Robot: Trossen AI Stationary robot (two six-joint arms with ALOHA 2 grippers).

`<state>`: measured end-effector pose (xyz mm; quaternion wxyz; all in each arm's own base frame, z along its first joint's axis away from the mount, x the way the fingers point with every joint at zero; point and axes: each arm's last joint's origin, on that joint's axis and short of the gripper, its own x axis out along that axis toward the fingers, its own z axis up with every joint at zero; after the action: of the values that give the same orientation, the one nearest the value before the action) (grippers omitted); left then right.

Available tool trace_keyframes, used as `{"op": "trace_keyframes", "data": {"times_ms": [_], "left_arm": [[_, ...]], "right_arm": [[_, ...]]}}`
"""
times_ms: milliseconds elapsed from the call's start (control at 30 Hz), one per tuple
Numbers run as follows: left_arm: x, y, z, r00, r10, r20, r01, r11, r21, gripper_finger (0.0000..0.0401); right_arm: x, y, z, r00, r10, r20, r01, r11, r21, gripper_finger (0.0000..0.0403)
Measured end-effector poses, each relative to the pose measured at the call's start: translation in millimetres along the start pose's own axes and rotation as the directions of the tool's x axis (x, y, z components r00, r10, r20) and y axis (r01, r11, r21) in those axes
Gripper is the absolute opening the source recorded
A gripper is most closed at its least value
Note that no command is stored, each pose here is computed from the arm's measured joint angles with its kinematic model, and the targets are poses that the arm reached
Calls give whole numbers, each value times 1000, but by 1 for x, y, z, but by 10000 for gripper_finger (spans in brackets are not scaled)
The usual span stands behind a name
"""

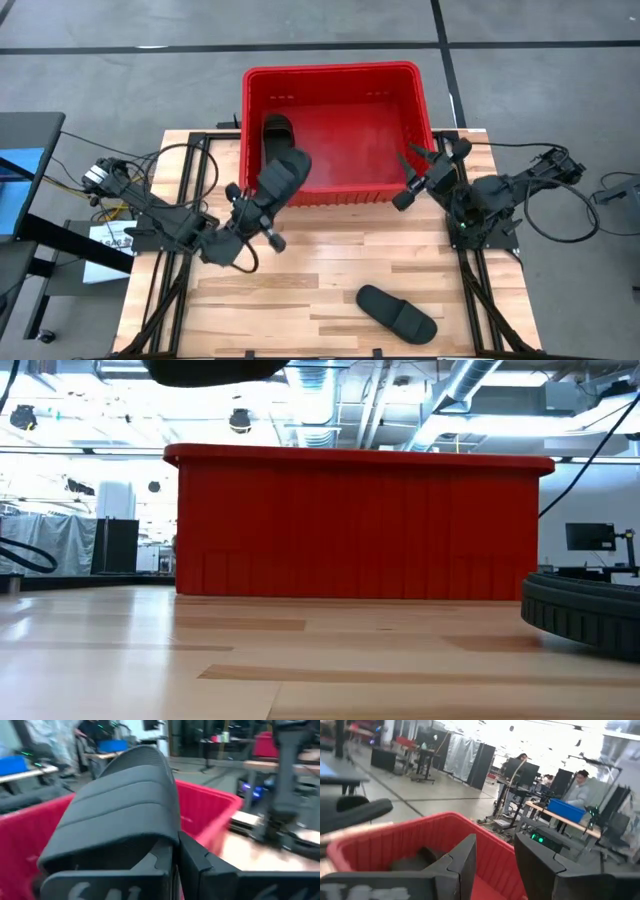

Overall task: Pick and place slides into bin
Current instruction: Put the black slide into the red bin

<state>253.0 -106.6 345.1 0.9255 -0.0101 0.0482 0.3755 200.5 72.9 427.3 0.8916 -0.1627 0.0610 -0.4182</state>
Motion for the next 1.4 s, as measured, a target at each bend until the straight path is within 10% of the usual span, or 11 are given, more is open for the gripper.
{"op": "trace_keyframes", "data": {"times_ms": [433,667,1400], "left_arm": [[74,-2,5,988,146,58,-157,948,276,0],[99,2,26,996,59,73,-83,920,383,0],[116,15,28,1000,16,5,-16,778,628,0]], "right_arm": [[3,-24,54,990,95,106,-113,977,183,125],[36,-32,74,868,495,-44,-466,841,273,110],[138,4,60,788,422,-448,-396,905,155,163]]}}
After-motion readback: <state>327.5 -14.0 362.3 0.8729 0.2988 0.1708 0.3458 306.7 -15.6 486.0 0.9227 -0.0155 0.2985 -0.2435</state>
